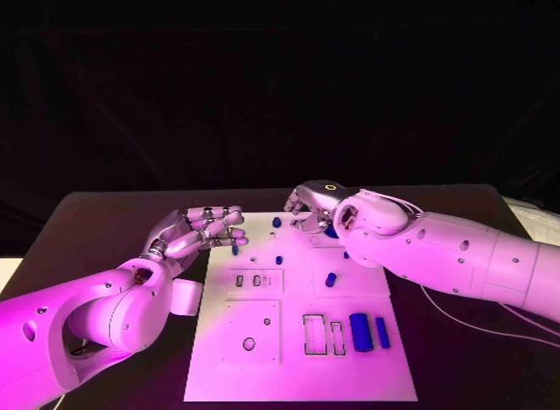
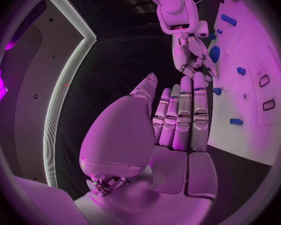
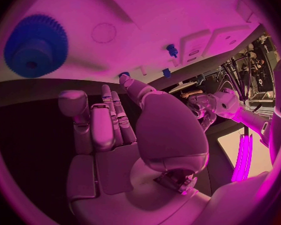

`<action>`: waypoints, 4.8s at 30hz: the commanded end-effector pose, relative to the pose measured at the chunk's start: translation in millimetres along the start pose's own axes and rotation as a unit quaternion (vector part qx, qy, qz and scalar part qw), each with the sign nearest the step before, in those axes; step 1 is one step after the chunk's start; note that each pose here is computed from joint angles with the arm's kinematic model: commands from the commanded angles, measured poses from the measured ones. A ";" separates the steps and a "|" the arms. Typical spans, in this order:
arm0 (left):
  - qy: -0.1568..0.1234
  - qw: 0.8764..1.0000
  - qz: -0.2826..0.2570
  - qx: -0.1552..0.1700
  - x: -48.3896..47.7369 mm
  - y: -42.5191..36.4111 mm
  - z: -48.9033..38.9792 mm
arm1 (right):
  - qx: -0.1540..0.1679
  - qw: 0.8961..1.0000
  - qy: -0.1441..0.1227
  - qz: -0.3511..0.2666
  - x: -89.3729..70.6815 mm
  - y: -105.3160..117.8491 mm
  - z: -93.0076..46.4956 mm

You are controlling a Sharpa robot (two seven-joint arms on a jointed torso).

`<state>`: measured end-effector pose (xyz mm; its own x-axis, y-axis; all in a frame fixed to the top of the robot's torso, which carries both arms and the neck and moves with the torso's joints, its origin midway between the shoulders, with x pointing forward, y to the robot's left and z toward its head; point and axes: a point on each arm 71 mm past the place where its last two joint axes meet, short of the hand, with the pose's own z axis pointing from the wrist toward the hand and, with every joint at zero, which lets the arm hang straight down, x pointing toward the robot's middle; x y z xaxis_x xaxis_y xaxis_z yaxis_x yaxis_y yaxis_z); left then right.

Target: Assemble the parts on the task board

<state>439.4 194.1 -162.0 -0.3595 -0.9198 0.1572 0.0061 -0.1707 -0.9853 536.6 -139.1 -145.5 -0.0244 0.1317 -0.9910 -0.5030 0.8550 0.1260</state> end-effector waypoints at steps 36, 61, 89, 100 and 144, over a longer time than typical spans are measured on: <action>0.014 1.000 -0.005 0.001 1.4 -1.4 -0.3 | 0.140 0.984 0.084 0.066 -16.5 -72.0 -50.3; 0.013 1.000 -0.004 0.000 0.8 -1.3 -0.2 | 0.130 0.988 0.077 0.022 -10.5 -64.7 -44.6; 0.012 1.000 -0.010 -0.003 1.5 0.3 2.0 | 0.017 0.999 -0.019 0.035 -15.3 26.9 -20.3; 0.013 1.000 -0.011 -0.003 2.4 0.5 2.4 | 0.006 0.999 0.011 0.042 6.1 48.0 -3.6; 0.010 1.000 -0.009 -0.006 -1.3 1.1 2.7 | -0.008 0.994 -0.041 0.099 1.8 32.1 -21.1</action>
<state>442.6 195.1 -164.3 -0.3618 -0.9177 0.1643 -0.0132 -0.1711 -0.9852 505.3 -117.8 -152.3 -0.0878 0.2378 -0.9673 -0.4733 0.8445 0.2506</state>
